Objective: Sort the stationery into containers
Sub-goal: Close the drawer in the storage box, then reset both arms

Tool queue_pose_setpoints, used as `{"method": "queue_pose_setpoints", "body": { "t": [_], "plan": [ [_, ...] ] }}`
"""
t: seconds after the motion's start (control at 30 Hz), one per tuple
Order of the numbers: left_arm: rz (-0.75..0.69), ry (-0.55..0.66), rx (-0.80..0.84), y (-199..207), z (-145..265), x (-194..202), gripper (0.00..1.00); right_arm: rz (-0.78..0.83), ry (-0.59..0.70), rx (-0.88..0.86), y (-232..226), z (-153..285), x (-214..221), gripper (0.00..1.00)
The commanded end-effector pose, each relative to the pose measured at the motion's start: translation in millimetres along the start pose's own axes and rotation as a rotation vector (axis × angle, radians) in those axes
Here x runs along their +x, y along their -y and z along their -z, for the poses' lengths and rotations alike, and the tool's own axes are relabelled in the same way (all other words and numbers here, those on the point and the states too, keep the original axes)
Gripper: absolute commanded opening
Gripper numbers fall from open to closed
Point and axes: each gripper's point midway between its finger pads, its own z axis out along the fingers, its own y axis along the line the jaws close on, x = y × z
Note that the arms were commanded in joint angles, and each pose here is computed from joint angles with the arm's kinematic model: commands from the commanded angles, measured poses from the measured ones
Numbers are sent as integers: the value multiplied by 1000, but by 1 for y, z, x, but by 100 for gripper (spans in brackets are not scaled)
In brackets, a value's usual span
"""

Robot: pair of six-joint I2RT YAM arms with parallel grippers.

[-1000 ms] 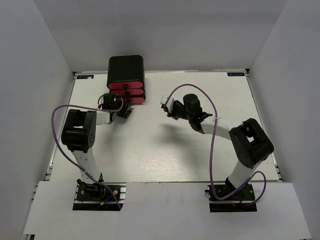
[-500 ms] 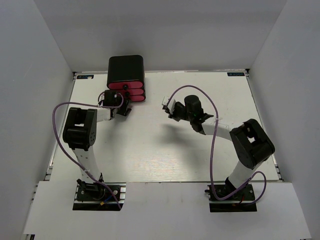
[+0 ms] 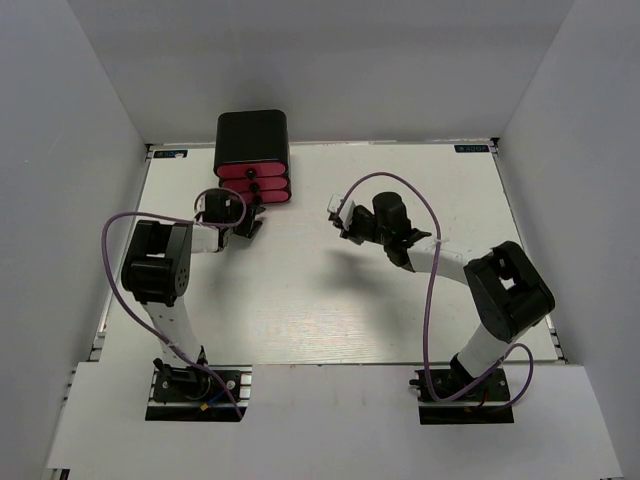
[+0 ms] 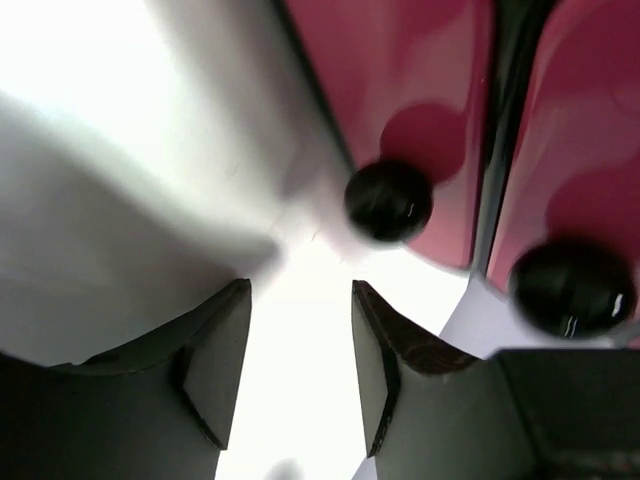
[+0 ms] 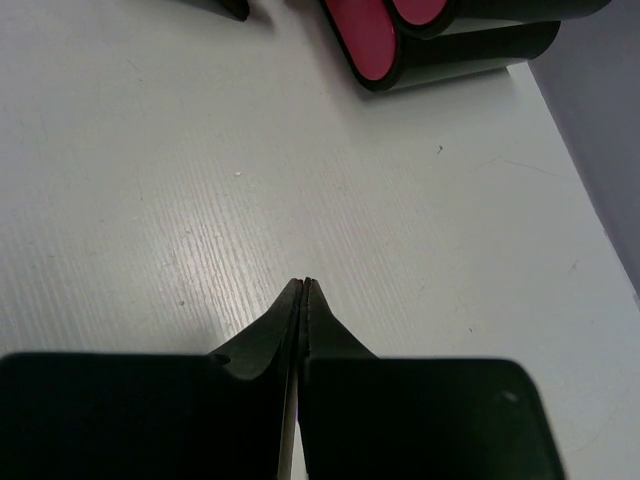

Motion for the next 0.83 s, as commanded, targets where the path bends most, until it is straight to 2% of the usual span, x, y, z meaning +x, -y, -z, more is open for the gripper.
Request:
{"method": "queue_pose_setpoints", "body": {
  "t": [0.0, 0.13, 0.17, 0.2, 0.23, 0.3, 0.33, 0.4, 0.43, 0.47, 0.63, 0.8],
  "plan": [
    [-79, -25, 43, -2, 20, 7, 56, 24, 48, 11, 5, 8, -18, 0],
    [-173, -68, 131, 10, 39, 18, 62, 21, 44, 15, 5, 12, -17, 0],
    [-229, -75, 154, 13, 48, 21, 66, 19, 41, 17, 5, 13, -17, 0],
    [-262, -97, 173, 14, 54, 25, 66, 13, 37, 14, 3, 14, -17, 5],
    [-290, -118, 161, 5, 60, 31, 73, -1, 26, 21, 5, 16, -15, 24],
    [-387, -123, 213, 11, 81, 35, 96, -38, 18, 16, 4, 20, -17, 44],
    [-408, -143, 193, -7, 89, 42, 100, -76, 14, 20, 5, 23, -16, 62],
    [-491, -140, 217, -16, 114, 47, 100, -140, 7, 11, 2, 31, -21, 72],
    [-521, -132, 227, -18, 123, 48, 100, -157, -8, 46, 7, 33, -20, 90],
    [-548, -122, 207, -24, 130, 50, 100, -249, -11, 81, 10, 38, -23, 90],
    [-666, -32, 296, -25, 177, 50, 100, -426, -107, 210, 31, 57, -28, 90],
    [-685, 96, 402, -11, 215, 43, 100, -411, -87, 268, 38, 73, -37, 90]
  ]
}}
